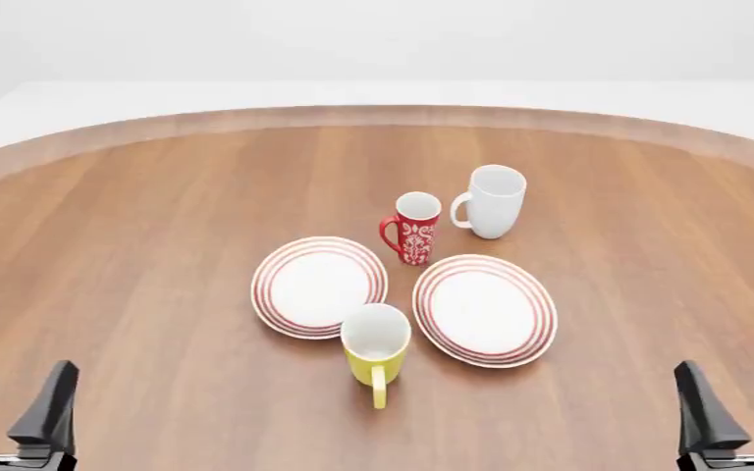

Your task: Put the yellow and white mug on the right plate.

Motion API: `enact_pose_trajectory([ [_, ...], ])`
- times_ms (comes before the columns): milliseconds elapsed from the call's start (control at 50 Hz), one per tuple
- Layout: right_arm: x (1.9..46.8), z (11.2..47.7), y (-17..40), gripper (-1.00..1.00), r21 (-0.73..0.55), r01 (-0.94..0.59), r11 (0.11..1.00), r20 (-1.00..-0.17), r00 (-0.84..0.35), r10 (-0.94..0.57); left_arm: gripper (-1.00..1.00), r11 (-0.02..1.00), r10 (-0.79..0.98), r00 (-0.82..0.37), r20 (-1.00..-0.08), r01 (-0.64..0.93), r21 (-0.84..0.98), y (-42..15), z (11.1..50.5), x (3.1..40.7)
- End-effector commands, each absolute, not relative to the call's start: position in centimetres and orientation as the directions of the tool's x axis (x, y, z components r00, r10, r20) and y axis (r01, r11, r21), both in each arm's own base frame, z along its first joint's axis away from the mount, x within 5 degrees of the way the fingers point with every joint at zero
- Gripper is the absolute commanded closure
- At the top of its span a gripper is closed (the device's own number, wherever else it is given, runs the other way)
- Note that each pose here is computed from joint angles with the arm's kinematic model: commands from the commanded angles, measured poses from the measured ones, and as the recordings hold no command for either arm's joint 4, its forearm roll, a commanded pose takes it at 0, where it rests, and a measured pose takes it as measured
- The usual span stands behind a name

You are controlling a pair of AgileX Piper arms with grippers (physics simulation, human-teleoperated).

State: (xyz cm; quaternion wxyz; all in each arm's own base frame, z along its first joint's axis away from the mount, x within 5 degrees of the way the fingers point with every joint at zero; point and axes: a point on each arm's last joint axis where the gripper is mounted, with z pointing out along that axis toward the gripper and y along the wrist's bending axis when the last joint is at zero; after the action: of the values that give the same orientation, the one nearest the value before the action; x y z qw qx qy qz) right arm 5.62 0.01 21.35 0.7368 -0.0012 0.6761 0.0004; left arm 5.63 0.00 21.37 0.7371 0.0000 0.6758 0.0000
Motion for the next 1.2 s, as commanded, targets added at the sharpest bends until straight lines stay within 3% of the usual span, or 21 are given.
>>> enact_pose_trajectory([
  [20, 5.7, 21.4, 0.1, -1.0, -0.008, -0.015, 1.0, -0.997, 0.083, -0.007, -1.0, 1.0, 0.0, 0.086, -0.996, 0.0, 0.0, 0.0, 21.4, 5.7],
  [320, 5.5, 22.4, 0.1, -1.0, -0.075, -0.012, 0.997, -0.993, 0.096, -0.073, -1.0, 1.0, 0.0, 0.086, -0.996, 0.0, 0.0, 0.0, 21.4, 5.7],
  [360, 6.5, 22.2, 0.4, -1.0, -0.154, -0.062, 0.986, -0.987, 0.048, -0.151, -1.0, 1.0, 0.0, 0.086, -0.996, 0.0, 0.0, 0.0, 21.4, 5.7],
  [380, 6.8, 22.6, 0.4, -1.0, -0.098, -0.052, 0.994, -0.995, 0.036, -0.096, -1.0, 1.0, 0.0, 0.086, -0.996, 0.0, 0.0, 0.0, 21.4, 5.7],
  [520, 7.3, 24.8, 1.0, -1.0, -0.154, -0.137, 0.978, -0.988, 0.011, -0.154, -1.0, 1.0, 0.0, 0.086, -0.996, 0.0, 0.0, 0.0, 21.4, 5.7],
  [580, 8.8, 25.9, 1.3, -1.0, -0.113, -0.155, 0.981, -0.99, -0.07, -0.125, -1.0, 1.0, 0.0, 0.086, -0.996, 0.0, 0.0, 0.0, 21.4, 5.7],
  [680, 8.3, 27.6, 2.0, -1.0, -0.126, -0.249, 0.96, -0.986, -0.073, -0.148, -1.0, 1.0, 0.0, 0.086, -0.996, 0.0, 0.0, 0.0, 21.4, 5.7],
  [780, 8.9, 29.4, 2.3, -1.0, -0.024, -0.257, 0.966, -0.988, -0.139, -0.062, -1.0, 1.0, 0.0, 0.086, -0.996, 0.0, 0.0, 0.0, 21.4, 5.7],
  [1200, 9.9, 33.5, 5.1, -1.0, 0.082, -0.438, 0.895, -0.958, -0.281, -0.05, -1.0, 1.0, 0.0, 0.086, -0.996, 0.0, 0.0, 0.0, 21.4, 5.7],
])
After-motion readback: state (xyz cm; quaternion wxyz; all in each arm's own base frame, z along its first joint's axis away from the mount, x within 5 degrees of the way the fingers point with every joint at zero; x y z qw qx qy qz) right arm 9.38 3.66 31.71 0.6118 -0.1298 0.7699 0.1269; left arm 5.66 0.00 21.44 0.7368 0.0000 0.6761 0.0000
